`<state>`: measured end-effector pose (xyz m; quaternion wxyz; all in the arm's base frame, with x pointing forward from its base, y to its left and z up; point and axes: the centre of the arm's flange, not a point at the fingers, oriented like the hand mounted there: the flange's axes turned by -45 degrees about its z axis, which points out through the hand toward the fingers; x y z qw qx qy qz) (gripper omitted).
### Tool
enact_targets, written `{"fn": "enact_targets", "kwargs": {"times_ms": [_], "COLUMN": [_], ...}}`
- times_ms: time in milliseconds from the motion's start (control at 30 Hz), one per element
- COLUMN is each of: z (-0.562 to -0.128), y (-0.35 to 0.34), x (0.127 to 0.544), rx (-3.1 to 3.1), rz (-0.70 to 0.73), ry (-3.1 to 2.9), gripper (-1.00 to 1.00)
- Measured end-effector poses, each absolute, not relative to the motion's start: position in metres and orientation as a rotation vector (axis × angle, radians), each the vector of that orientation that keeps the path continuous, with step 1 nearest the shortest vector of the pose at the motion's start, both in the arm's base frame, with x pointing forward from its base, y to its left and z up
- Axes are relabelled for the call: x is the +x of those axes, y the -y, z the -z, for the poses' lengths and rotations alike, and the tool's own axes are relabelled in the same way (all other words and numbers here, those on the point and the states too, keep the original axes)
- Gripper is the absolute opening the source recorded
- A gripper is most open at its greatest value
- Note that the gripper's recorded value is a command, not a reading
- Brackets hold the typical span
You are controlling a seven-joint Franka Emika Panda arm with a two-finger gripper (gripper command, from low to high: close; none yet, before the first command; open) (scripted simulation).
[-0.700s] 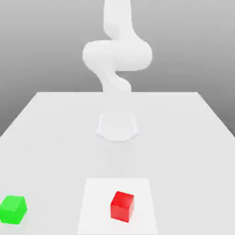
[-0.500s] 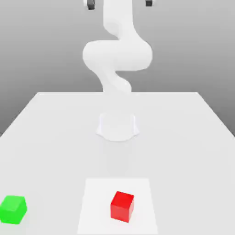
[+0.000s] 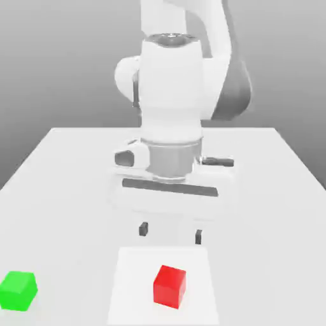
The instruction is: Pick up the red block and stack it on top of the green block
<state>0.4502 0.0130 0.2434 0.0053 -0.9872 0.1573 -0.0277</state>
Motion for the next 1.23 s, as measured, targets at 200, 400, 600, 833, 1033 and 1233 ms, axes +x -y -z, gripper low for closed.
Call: {"fn": "enact_targets", "kwargs": {"times_ms": [200,400,600,833,1033,1233], "z": [-0.161,-0.151,-0.187,-0.225,-0.220,-0.185], "y": [-0.013,-0.014,-0.014,0.120,0.263,0.279], "x": [0.439,0.439,0.439,0.460,0.441,0.436], "rx": [-3.096,-3.096,-3.097,-3.007,-2.877,-2.860], "rz": [0.001,0.003,0.001,-0.002,0.001,0.001], "ry": [-0.530,-0.530,-0.530,-0.903,-1.256,-1.298], "gripper": [0.00,-1.00,-1.00,-1.00,-1.00,1.00]}}
